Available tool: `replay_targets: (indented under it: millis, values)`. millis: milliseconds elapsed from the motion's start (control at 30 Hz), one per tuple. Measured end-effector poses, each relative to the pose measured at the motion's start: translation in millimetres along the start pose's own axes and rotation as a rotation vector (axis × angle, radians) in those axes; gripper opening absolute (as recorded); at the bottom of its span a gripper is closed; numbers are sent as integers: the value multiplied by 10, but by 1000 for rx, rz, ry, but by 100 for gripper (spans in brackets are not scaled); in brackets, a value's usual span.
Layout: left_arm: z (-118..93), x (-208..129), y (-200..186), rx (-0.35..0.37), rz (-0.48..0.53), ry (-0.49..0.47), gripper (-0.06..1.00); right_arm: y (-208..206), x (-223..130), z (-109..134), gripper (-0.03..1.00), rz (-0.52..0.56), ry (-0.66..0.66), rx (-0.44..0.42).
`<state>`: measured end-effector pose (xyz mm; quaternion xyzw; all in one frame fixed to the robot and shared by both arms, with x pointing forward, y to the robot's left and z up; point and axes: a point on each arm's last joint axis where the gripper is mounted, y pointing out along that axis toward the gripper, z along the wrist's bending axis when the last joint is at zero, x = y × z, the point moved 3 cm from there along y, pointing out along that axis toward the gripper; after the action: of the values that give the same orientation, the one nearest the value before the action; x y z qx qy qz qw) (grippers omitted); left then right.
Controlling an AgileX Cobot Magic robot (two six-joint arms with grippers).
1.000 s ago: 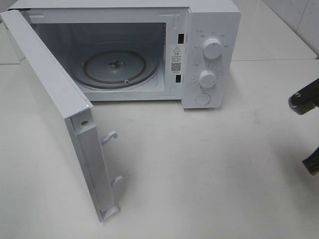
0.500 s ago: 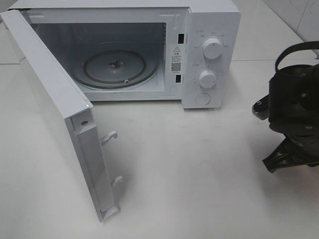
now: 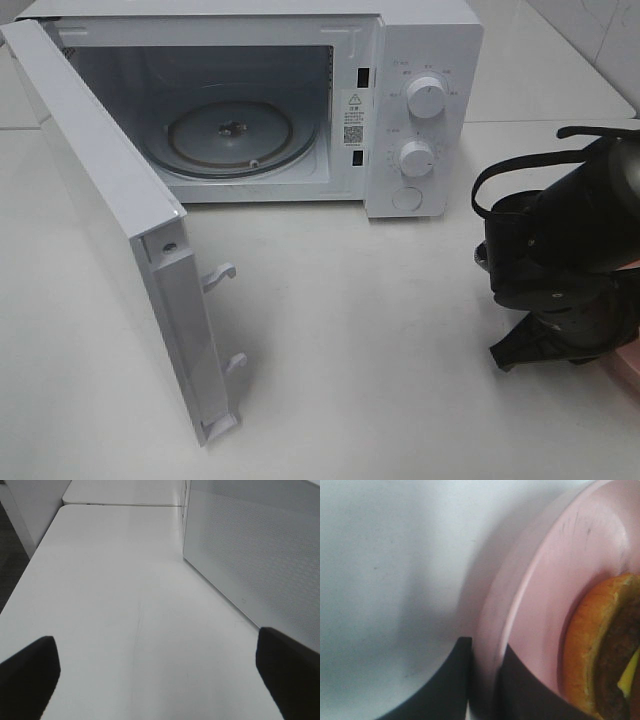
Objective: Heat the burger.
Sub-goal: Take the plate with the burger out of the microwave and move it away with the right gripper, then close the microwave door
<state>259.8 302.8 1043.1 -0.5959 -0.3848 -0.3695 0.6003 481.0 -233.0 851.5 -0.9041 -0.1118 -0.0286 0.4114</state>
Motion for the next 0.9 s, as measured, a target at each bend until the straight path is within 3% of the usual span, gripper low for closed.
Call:
replay_targets:
  millis: [133, 200, 300, 367, 400, 733, 900]
  values:
    - [0, 0, 0, 0, 0, 0, 99, 6, 0, -1, 18, 0, 20, -5]
    - [0, 0, 0, 0, 0, 0, 99, 5, 7, -28, 28, -6, 13, -27]
    - [0, 0, 0, 0, 0, 0, 99, 5, 8, -28, 31, -7, 7, -28]
    - [0, 0, 0, 0, 0, 0, 99, -15, -4, -18, 43, 3, -9, -2]
    - [0, 0, 0, 0, 0, 0, 99, -15, -4, -18, 43, 3, -9, -2]
    - [0, 0, 0, 0, 0, 0, 99, -306, -7, -160, 47, -31, -72, 132]
    - [0, 0, 0, 0, 0, 0, 99, -658, -60, -381, 54, -103, -120, 270]
